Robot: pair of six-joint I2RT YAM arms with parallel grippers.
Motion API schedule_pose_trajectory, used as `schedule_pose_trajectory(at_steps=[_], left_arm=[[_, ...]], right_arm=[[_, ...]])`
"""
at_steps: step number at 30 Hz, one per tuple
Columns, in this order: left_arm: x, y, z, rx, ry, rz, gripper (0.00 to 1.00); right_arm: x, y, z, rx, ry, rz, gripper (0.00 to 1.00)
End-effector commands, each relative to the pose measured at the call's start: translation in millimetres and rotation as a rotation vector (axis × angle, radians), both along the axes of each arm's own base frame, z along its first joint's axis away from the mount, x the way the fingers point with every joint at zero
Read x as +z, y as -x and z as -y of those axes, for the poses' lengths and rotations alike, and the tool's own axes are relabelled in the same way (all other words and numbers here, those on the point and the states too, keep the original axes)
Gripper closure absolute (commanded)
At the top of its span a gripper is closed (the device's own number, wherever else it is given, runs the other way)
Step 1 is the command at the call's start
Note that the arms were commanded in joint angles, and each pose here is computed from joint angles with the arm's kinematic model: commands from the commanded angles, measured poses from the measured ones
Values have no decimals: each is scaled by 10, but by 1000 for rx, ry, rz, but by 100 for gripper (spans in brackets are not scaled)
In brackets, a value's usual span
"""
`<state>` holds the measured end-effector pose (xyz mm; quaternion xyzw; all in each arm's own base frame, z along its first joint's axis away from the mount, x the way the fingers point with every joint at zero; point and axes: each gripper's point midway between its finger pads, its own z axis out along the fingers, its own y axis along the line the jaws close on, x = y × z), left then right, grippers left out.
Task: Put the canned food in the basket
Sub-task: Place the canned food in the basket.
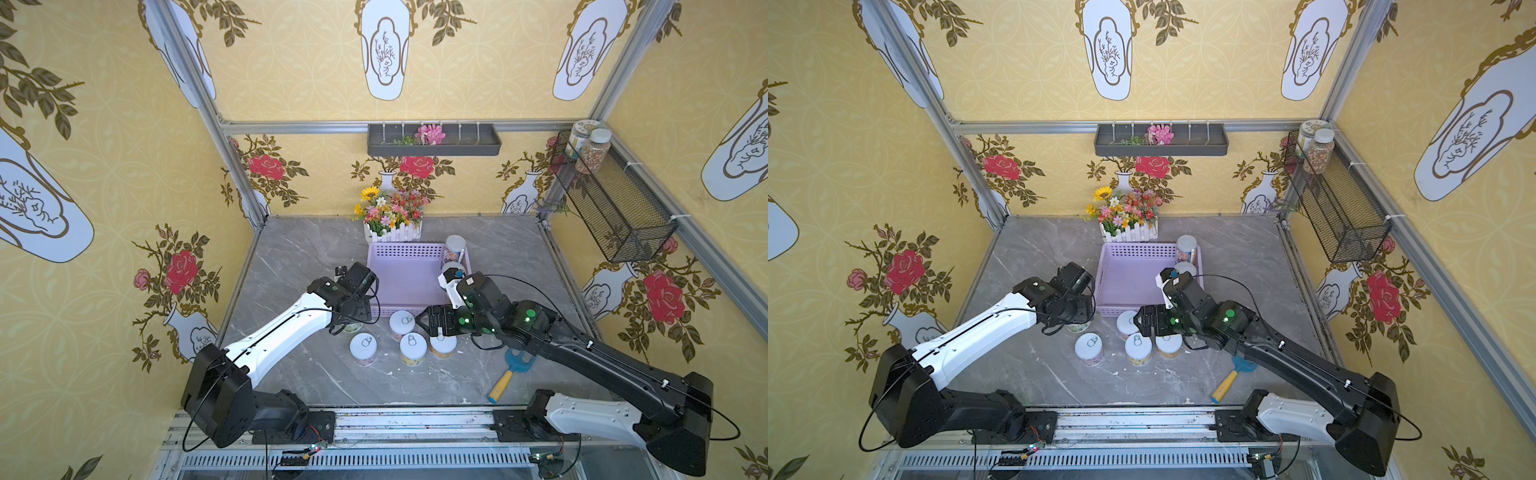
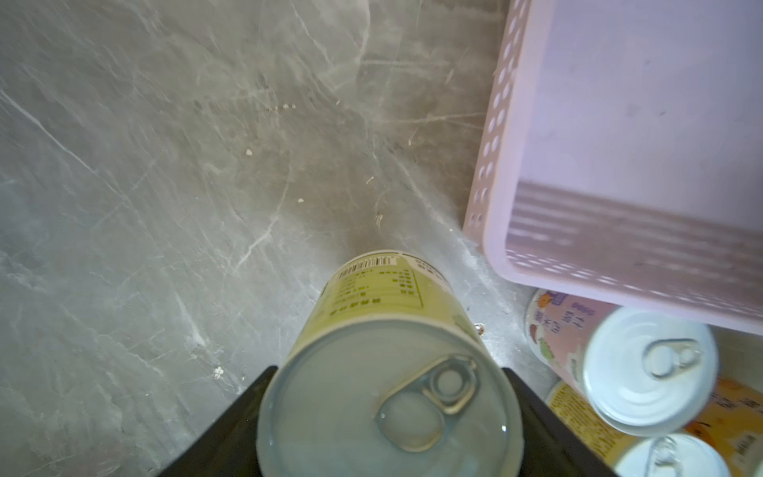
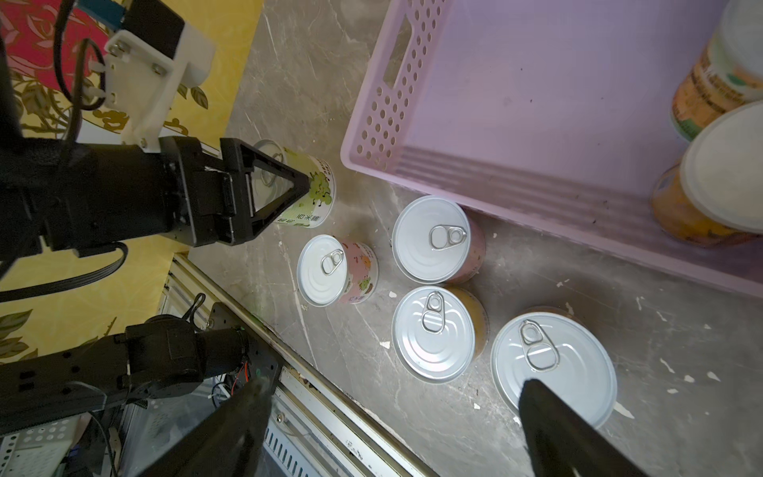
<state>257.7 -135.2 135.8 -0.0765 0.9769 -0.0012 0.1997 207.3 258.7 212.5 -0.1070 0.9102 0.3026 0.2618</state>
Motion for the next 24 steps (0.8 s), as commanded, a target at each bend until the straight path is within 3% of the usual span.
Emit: schedule_pose_trajectory(at_steps=[1, 7, 16, 24], left_arm=[[249, -36, -34, -20, -20, 56, 31], [715, -191, 213, -91, 58, 144, 32], [855, -553, 894, -252, 81, 172, 31], [819, -983, 1488, -333, 151, 195, 32]], right_arm=[[156, -159, 67, -70, -16, 106, 3], [122, -269, 143, -132, 10, 140, 3], [-27, -357, 169, -68, 140, 137, 2], [-58, -601, 496, -105, -37, 94, 2]])
